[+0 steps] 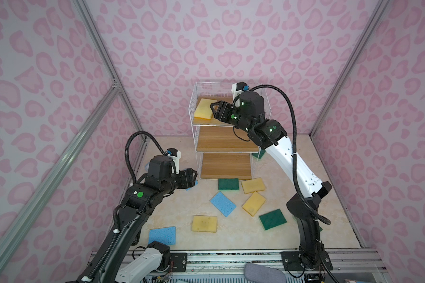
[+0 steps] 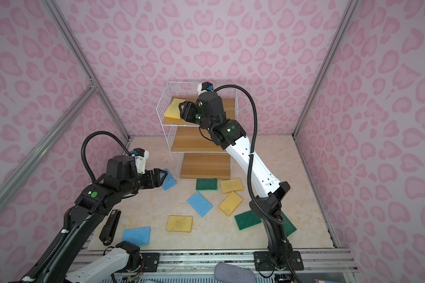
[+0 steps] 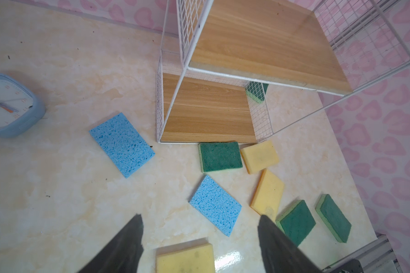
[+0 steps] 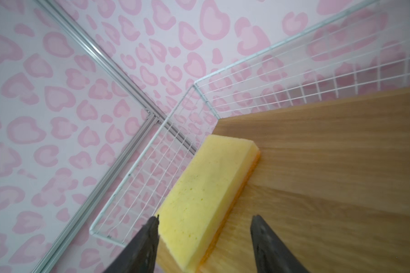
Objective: Arrange cleaning sponges on a shelf
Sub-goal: Place the cleaning sponge at the shelf, then pick up the cleaning sponge from the bottom-center of the table.
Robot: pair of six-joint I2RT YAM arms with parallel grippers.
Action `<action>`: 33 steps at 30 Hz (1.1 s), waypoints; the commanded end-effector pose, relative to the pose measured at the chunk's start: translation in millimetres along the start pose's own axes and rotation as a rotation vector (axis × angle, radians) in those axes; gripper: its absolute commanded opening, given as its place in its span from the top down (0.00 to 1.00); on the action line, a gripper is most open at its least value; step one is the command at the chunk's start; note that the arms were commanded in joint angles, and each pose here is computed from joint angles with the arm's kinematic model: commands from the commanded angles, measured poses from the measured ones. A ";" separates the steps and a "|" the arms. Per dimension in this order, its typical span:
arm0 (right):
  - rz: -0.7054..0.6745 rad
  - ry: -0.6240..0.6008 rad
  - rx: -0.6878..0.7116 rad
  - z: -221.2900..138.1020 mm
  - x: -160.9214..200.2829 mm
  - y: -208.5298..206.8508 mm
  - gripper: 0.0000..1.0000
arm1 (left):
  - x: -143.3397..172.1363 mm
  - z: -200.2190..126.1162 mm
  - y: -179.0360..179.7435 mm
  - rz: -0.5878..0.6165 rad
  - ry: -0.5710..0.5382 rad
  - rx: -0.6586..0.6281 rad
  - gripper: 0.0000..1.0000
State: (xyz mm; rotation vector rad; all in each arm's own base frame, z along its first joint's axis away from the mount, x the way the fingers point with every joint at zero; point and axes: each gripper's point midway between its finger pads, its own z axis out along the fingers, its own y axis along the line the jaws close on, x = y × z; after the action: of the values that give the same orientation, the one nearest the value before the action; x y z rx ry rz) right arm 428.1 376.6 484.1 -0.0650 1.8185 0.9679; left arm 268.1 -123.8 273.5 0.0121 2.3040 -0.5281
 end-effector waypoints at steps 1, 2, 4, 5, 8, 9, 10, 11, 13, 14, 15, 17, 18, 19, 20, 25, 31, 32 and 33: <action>-0.101 0.020 -0.078 -22.8 -1.3 27.3 0.36 | 5.4 10.7 -3.2 0.002 0.007 0.023 0.32; -0.112 0.034 -0.085 -27.8 1.2 29.9 0.36 | 10.4 13.7 -0.2 -0.003 0.016 0.010 0.34; -0.120 0.066 -0.107 -42.7 6.0 34.8 0.36 | 23.4 20.6 8.8 -0.029 0.042 -0.021 0.36; -0.123 0.074 -0.119 -49.8 7.1 37.1 0.36 | 29.9 22.9 12.8 -0.043 0.052 -0.034 0.36; -0.135 0.104 -0.131 -68.4 18.3 35.7 0.36 | 55.2 30.0 27.6 -0.090 0.090 -0.086 0.38; -0.133 0.115 -0.137 -76.5 23.1 34.0 0.36 | 65.5 31.5 33.3 -0.103 0.105 -0.106 0.39; -0.129 0.127 -0.142 -81.6 28.3 31.6 0.36 | 76.9 33.3 37.3 -0.113 0.126 -0.116 0.40; -0.121 0.136 -0.148 -86.6 32.5 30.1 0.36 | 87.7 35.4 39.7 -0.115 0.149 -0.122 0.41; -0.103 0.184 -0.156 -94.9 52.5 22.0 0.36 | 109.8 36.6 47.1 -0.122 0.198 -0.152 0.45; -0.099 0.204 -0.157 -99.1 60.6 19.5 0.36 | 117.5 36.3 49.1 -0.127 0.211 -0.158 0.48; -0.094 0.236 -0.149 -102.3 73.9 12.6 0.36 | 125.3 35.9 51.1 -0.135 0.221 -0.161 0.49; -0.079 0.267 -0.136 -110.6 92.1 0.3 0.36 | 137.7 35.0 52.2 -0.142 0.226 -0.160 0.49; -0.065 0.286 -0.130 -113.6 104.2 -7.6 0.36 | 140.0 33.3 49.7 -0.129 0.219 -0.164 0.49; -0.052 0.299 -0.132 -118.3 113.9 -12.9 0.36 | 143.3 33.2 47.9 -0.135 0.224 -0.166 0.49; -0.044 0.307 -0.132 -122.0 120.3 -16.9 0.36 | 148.7 34.6 47.9 -0.144 0.240 -0.170 0.50; -0.018 0.360 -0.098 -141.5 159.5 -48.1 0.35 | 186.3 49.8 58.9 -0.191 0.283 -0.205 0.54; 0.038 0.402 -0.085 -156.9 184.3 -77.1 0.35 | 211.0 60.2 68.5 -0.238 0.282 -0.215 0.56; 0.043 0.407 -0.081 -158.3 186.8 -81.6 0.35 | 214.2 62.7 66.8 -0.241 0.289 -0.200 0.56; 0.049 0.410 -0.076 -159.2 189.2 -86.4 0.35 | 219.4 65.6 65.5 -0.239 0.303 -0.185 0.56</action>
State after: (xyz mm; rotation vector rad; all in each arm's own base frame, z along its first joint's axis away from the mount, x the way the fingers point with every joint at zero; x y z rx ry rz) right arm 259.2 286.0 303.3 -0.2830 2.1894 1.0637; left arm 160.7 -111.9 58.4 -0.2480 2.7004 -0.3799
